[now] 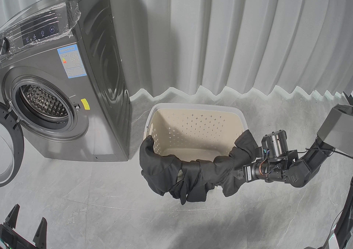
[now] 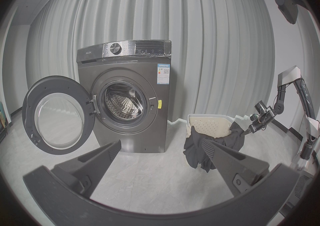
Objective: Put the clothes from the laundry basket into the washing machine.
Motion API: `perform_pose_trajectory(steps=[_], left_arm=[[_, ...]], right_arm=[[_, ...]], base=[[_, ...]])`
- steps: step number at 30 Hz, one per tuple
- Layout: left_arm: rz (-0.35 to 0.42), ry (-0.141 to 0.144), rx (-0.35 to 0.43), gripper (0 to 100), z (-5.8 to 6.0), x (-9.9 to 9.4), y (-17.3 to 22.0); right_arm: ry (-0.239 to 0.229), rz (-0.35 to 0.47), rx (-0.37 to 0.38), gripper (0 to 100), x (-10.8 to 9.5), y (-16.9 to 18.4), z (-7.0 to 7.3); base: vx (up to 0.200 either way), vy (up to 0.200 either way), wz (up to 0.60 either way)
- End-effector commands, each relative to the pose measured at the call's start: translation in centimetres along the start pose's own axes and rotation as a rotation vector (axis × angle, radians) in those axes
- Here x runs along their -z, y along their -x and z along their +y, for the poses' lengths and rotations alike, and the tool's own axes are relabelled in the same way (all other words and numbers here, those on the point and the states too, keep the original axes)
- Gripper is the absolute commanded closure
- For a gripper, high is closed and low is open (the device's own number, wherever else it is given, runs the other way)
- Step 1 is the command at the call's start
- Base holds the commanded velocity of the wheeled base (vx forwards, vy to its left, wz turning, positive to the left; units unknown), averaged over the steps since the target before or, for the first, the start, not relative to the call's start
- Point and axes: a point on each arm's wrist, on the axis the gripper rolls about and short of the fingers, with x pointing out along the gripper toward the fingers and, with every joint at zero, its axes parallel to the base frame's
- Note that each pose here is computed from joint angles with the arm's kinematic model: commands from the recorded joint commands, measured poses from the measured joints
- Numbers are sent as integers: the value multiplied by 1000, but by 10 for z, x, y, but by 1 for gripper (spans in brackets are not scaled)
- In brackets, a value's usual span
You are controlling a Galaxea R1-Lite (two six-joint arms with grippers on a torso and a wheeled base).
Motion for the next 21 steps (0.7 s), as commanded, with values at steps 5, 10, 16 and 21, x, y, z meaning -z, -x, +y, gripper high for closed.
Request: perform_pose_trajectory(steps=[5, 10, 16, 21], left_arm=[[-2, 0, 0, 0, 0, 5, 0], [-2, 0, 0, 0, 0, 5, 0], [-2, 2, 0, 0, 0, 5, 0], [-2, 2, 0, 0, 0, 5, 0]], right_arm=[[-12, 5, 24, 0, -2, -24, -2], [-12, -15, 23, 0, -2, -35, -1], [-21, -29, 34, 0, -3, -41, -5], [-29, -53, 36, 0, -6, -44, -7]], base=[[0, 0, 0], [0, 0, 0], [0, 0, 0], [0, 0, 0]])
